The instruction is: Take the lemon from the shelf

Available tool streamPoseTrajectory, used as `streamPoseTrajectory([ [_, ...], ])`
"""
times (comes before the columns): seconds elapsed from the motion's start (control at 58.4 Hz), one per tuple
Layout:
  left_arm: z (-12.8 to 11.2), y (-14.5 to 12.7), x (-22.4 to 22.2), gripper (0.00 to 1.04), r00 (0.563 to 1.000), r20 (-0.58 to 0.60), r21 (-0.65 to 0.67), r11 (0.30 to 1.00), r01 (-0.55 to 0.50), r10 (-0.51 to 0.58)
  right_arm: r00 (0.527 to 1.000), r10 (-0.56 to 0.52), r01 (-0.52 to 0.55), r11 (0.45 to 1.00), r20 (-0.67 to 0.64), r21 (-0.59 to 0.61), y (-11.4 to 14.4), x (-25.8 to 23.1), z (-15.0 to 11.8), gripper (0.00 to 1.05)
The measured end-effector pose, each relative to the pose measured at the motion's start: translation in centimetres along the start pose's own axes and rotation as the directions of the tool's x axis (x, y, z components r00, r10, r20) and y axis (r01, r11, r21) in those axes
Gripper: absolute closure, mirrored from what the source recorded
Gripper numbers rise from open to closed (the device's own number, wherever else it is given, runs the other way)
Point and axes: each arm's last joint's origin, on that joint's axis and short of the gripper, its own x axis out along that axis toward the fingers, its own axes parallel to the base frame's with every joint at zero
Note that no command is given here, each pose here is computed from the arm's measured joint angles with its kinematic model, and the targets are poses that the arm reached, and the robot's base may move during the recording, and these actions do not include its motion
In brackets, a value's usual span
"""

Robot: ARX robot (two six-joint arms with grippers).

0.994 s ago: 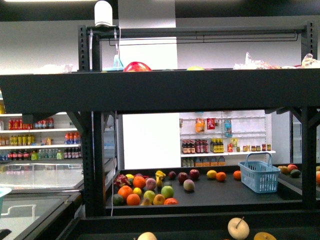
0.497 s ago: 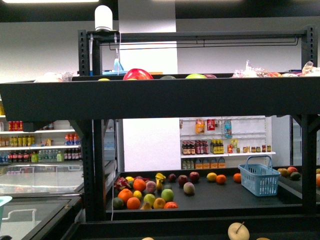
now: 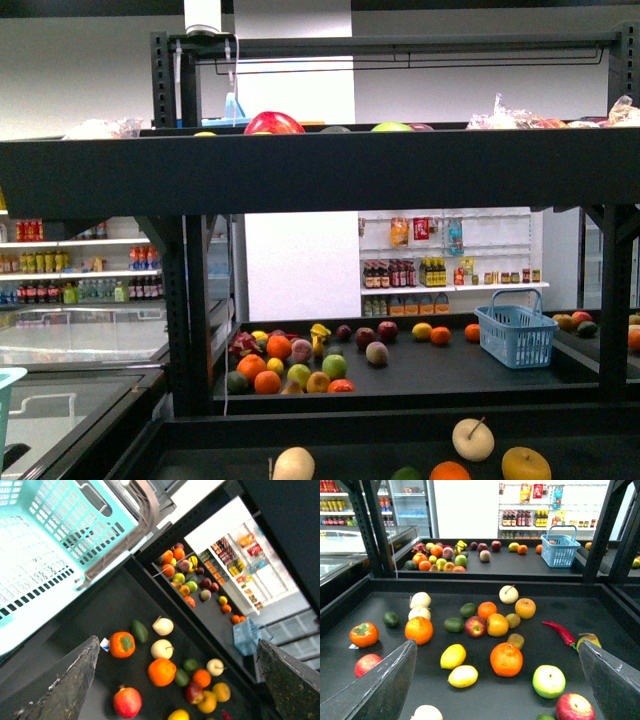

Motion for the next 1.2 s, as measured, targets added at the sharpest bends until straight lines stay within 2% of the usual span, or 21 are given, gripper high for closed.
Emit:
streamPoseTrajectory([
  [0.137, 4.0, 1.8, 3.0, 0.08, 0.999, 0.017, -0.201, 0.979, -0.044, 0.048, 1.000, 0.000, 0.000, 1.000, 0.000, 0.000, 0.0, 0.0, 0.0, 0.07],
  [0.394, 7.5, 3.8, 8.9, 0.08, 0.999, -0.036, -0.370, 0.929, -0.030, 0.018, 1.000, 0.000, 0.000, 1.000, 0.000, 0.000, 0.0, 0.0, 0.0, 0.07],
  [0.771, 10.6, 4.3, 15.3, 0.08, 0.994, -0.083, -0.428, 0.904, 0.025, -0.067, 1.000, 0.000, 0.000, 1.000, 0.000, 0.000, 0.0, 0.0, 0.0, 0.07],
  [0.908, 10.6, 4.7, 17.4, 0.08, 0.991, -0.124, -0.445, 0.896, -0.009, -0.052, 1.000, 0.000, 0.000, 1.000, 0.000, 0.000, 0.0, 0.0, 0.0, 0.07],
  [1.199, 11.2, 4.7, 19.8, 0.08, 0.993, -0.105, -0.441, 0.898, 0.007, -0.060, 1.000, 0.000, 0.000, 1.000, 0.000, 0.000, 0.0, 0.0, 0.0, 0.07],
])
